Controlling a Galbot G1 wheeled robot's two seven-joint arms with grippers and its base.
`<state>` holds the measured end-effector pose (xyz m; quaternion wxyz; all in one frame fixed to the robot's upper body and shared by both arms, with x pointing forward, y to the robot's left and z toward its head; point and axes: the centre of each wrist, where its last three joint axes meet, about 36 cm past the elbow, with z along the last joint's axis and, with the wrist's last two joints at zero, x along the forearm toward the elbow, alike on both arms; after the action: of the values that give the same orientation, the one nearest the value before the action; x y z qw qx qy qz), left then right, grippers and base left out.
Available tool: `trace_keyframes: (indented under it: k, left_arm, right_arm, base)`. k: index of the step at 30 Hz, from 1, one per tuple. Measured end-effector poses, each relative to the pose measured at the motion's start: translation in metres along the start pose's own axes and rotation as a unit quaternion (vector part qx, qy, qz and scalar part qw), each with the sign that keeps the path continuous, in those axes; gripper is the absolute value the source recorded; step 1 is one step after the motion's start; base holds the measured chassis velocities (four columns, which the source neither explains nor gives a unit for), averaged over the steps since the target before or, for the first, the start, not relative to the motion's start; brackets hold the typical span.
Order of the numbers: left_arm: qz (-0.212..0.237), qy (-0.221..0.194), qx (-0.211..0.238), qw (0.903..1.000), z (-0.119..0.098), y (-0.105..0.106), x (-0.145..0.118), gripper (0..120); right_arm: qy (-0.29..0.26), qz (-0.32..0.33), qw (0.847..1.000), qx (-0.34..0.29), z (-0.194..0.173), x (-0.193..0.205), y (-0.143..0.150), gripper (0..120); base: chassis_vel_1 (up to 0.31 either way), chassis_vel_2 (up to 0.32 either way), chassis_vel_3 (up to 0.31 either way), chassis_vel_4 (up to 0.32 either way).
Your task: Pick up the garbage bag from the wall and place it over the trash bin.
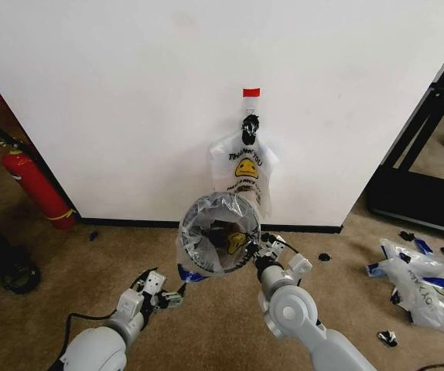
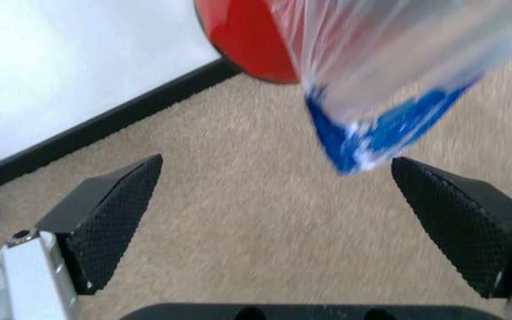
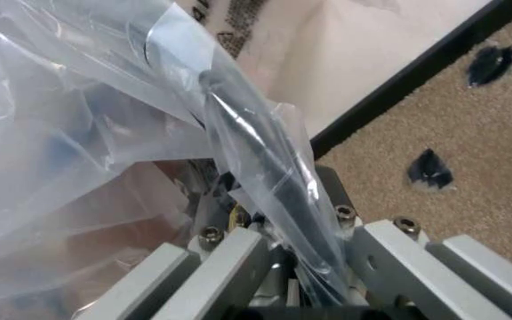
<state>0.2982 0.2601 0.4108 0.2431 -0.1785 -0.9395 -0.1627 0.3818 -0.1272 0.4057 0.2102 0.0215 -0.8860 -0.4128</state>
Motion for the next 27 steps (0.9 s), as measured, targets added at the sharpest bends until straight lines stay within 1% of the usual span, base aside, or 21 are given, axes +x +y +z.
trace_keyframes:
  k: [3,8,10,11,12,13,14,15,16,18,19,20,22,23,25,27]
  left_arm:
    - [0.008,0.008,-0.035,0.9993,0.007,0.008,0.010,100]
    - [0.008,0.019,-0.052,0.9985,0.014,0.013,0.010,100]
    - [0.012,0.031,-0.050,0.9982,0.019,0.012,0.007,100]
    - [0.030,0.024,-0.025,0.9989,0.017,0.009,0.003,99]
    - [0.030,0.024,-0.025,0.9989,0.017,0.009,0.003,99]
    - [0.047,0.013,-0.004,0.9988,0.015,0.008,-0.001,97]
    - [0.076,-0.015,0.035,0.9964,0.014,0.008,-0.011,92]
    - [0.092,-0.030,0.052,0.9940,0.013,0.011,-0.020,87]
    - [0.103,-0.026,0.056,0.9928,0.011,0.014,-0.027,84]
    - [0.125,0.011,0.059,0.9903,0.008,0.016,-0.033,77]
    - [0.138,0.036,0.060,0.9879,0.007,0.015,-0.036,70]
    - [0.138,0.036,0.060,0.9879,0.007,0.015,-0.036,70]
    - [0.143,0.054,0.057,0.9867,0.007,0.013,-0.039,64]
    - [0.138,0.074,0.052,0.9862,0.006,0.011,-0.042,58]
    - [0.132,0.088,0.048,0.9862,0.004,0.009,-0.044,52]
    - [0.132,0.103,0.043,0.9850,0.003,0.008,-0.045,42]
  right_arm:
    - [0.001,0.007,1.000,-0.005,-0.004,-0.001,-0.001,0]
    - [0.003,0.007,1.000,-0.010,-0.006,0.000,0.000,0]
    - [0.005,0.003,1.000,-0.013,-0.007,0.003,0.002,0]
    - [0.005,-0.003,1.000,-0.016,-0.009,0.006,0.005,0]
    - [0.005,-0.003,1.000,-0.016,-0.009,0.006,0.005,0]
    - [0.006,-0.007,1.000,-0.017,-0.009,0.007,0.006,0]
    - [0.007,-0.012,1.000,-0.015,-0.010,0.010,0.008,0]
    - [0.009,-0.016,1.000,-0.012,-0.010,0.012,0.010,0]
    - [0.011,-0.020,1.000,-0.009,-0.011,0.014,0.011,0]
    - [0.012,-0.028,1.000,-0.006,-0.013,0.019,0.015,0]
    - [0.011,-0.035,0.999,-0.004,-0.014,0.021,0.017,0]
    - [0.011,-0.035,0.999,-0.004,-0.014,0.021,0.017,0]
    - [0.011,-0.038,0.999,-0.003,-0.016,0.022,0.019,0]
    - [0.011,-0.041,0.999,-0.002,-0.016,0.023,0.020,0]
    - [0.011,-0.043,0.999,-0.001,-0.016,0.023,0.020,0]
    - [0.011,-0.048,0.999,0.000,-0.016,0.025,0.021,0]
  base:
    - [0.000,0.000,0.000,0.000]
    - [0.000,0.000,0.000,0.000]
    - [0.000,0.000,0.000,0.000]
    - [0.000,0.000,0.000,0.000]
    - [0.000,0.000,0.000,0.000]
    - [0.000,0.000,0.000,0.000]
    - [0.000,0.000,0.000,0.000]
    - [0.000,0.000,0.000,0.000]
    - [0.000,0.000,0.000,0.000]
    - [0.000,0.000,0.000,0.000]
    - [0.000,0.000,0.000,0.000]
    - [0.000,0.000,0.000,0.000]
    - [0.000,0.000,0.000,0.000]
    - [0.000,0.000,0.000,0.000]
    - [0.000,0.000,0.000,0.000]
    - [0.000,0.000,0.000,0.000]
